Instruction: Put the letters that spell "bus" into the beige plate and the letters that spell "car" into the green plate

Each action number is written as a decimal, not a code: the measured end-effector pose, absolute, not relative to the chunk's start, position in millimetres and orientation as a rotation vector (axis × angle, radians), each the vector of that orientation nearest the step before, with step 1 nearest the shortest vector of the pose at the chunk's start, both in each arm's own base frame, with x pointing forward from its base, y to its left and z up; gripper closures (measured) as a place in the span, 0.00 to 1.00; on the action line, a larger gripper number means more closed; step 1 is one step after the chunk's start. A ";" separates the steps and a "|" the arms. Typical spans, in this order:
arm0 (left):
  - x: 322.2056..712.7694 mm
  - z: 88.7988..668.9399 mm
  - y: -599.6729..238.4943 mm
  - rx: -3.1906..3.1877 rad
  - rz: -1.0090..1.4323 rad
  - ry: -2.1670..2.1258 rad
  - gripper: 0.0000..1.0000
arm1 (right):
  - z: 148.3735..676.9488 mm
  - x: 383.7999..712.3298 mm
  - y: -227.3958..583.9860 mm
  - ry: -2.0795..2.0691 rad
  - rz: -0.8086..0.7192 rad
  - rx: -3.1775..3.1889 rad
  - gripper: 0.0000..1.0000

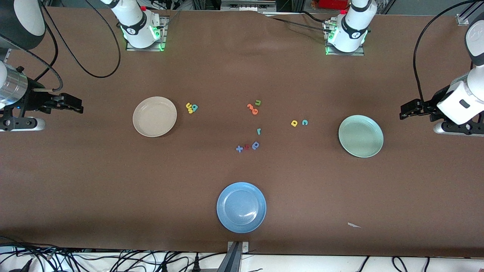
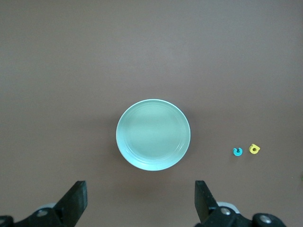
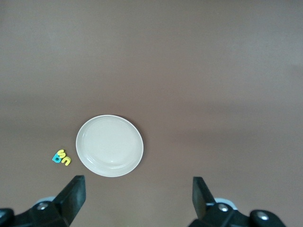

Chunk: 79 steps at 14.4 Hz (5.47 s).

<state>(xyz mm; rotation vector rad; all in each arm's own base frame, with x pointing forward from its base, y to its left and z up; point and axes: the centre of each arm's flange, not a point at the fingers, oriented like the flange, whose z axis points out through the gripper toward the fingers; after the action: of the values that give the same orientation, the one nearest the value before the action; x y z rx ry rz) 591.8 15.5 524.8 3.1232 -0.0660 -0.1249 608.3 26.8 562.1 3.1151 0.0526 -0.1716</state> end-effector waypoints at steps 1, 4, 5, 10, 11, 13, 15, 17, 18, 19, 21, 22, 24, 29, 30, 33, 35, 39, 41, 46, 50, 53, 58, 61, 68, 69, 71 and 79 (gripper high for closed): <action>591.8 524.8 15.5 3.123 -0.125 -0.066 0.00 | 562.2 608.3 26.6 0.052 -0.170 3.115 0.00; 591.8 524.8 15.5 3.123 -0.125 -0.066 0.00 | 562.7 608.7 26.5 0.050 -0.164 3.116 0.00; 591.8 524.6 15.4 3.123 -0.126 -0.066 0.00 | 562.7 608.7 26.5 0.050 -0.163 3.116 0.00; 591.7 524.2 15.2 3.123 -0.127 -0.067 0.00 | 562.8 608.7 26.5 0.049 -0.163 3.116 0.00; 591.7 524.2 15.2 3.123 -0.127 -0.067 0.00 | 562.8 608.7 26.5 0.049 -0.163 3.116 0.00; 591.7 524.1 15.2 3.123 -0.127 -0.067 0.00 | 563.0 608.7 26.0 0.046 -0.162 3.116 0.00; 591.6 524.0 15.2 3.123 -0.128 -0.067 0.00 | 563.0 608.8 24.0 0.040 -0.162 3.115 0.00; 591.7 523.4 14.9 3.123 -0.129 -0.068 0.00 | 563.0 608.8 23.2 0.038 -0.162 3.115 0.00; 591.7 523.0 14.6 3.123 -0.130 -0.068 0.00 | 563.0 608.8 23.3 0.038 -0.162 3.115 0.00; 591.7 522.5 14.3 3.123 -0.132 -0.069 0.00 | 563.0 608.8 23.3 0.037 -0.162 3.115 0.00; 591.7 522.1 13.9 3.122 -0.133 -0.070 0.00 | 563.0 608.8 23.3 0.037 -0.162 3.115 0.00; 591.7 522.0 13.8 3.122 -0.134 -0.071 0.00 | 563.0 608.8 23.3 0.037 -0.162 3.115 0.00; 591.7 521.9 13.6 3.122 -0.134 -0.071 0.00 | 563.0 608.8 23.3 0.036 -0.163 3.115 0.00; 591.7 521.9 13.4 3.122 -0.134 -0.072 0.00 | 562.9 608.8 23.3 0.035 -0.163 3.115 0.00; 591.7 521.9 13.4 3.122 -0.134 -0.072 0.00 | 562.9 608.8 23.3 0.035 -0.163 3.115 0.00; 591.7 521.9 13.3 3.122 -0.134 -0.072 0.00 | 562.9 608.7 23.3 0.035 -0.163 3.115 0.00; 591.7 521.9 13.3 3.122 -0.134 -0.072 0.00 | 562.9 608.7 23.2 0.035 -0.163 3.115 0.00; 591.7 521.8 13.3 3.122 -0.134 -0.072 0.00 | 562.9 608.7 23.2 0.034 -0.163 3.115 0.00; 591.7 521.8 13.3 3.122 -0.134 -0.072 0.00 | 562.9 608.7 23.2 0.034 -0.163 3.115 0.00; 591.7 521.8 13.3 3.122 -0.134 -0.072 0.00 | 562.9 608.8 22.9 0.033 -0.163 3.115 0.00; 591.7 521.8 13.3 3.122 -0.134 -0.072 0.00 | 562.9 608.8 22.9 0.033 -0.163 3.115 0.00; 591.7 521.8 13.3 3.122 -0.134 -0.072 0.00 | 562.9 608.8 22.9 0.033 -0.163 3.115 0.00; 591.7 521.8 13.4 3.122 -0.134 -0.072 0.00 | 562.9 608.8 22.9 0.032 -0.163 3.115 0.00; 591.7 521.8 13.4 3.122 -0.134 -0.072 0.00 | 562.9 608.8 22.9 0.032 -0.163 3.115 0.00; 591.7 521.8 13.5 3.122 -0.134 -0.071 0.00 | 562.9 608.8 22.7 0.032 -0.163 3.115 0.00; 591.7 521.8 13.5 3.122 -0.134 -0.071 0.00 | 562.9 608.8 22.7 0.032 -0.163 3.115 0.00; 591.7 521.8 13.5 3.122 -0.134 -0.071 0.00 | 562.9 608.8 22.6 0.032 -0.163 3.115 0.00; 591.7 521.8 13.5 3.122 -0.134 -0.071 0.00 | 562.9 608.8 22.6 0.031 -0.163 3.115 0.00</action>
<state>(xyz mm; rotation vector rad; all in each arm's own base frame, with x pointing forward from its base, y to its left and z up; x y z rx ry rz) 591.7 13.5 521.8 3.1223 -0.0714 -0.1342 608.8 22.6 562.9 3.1149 0.0311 -0.1633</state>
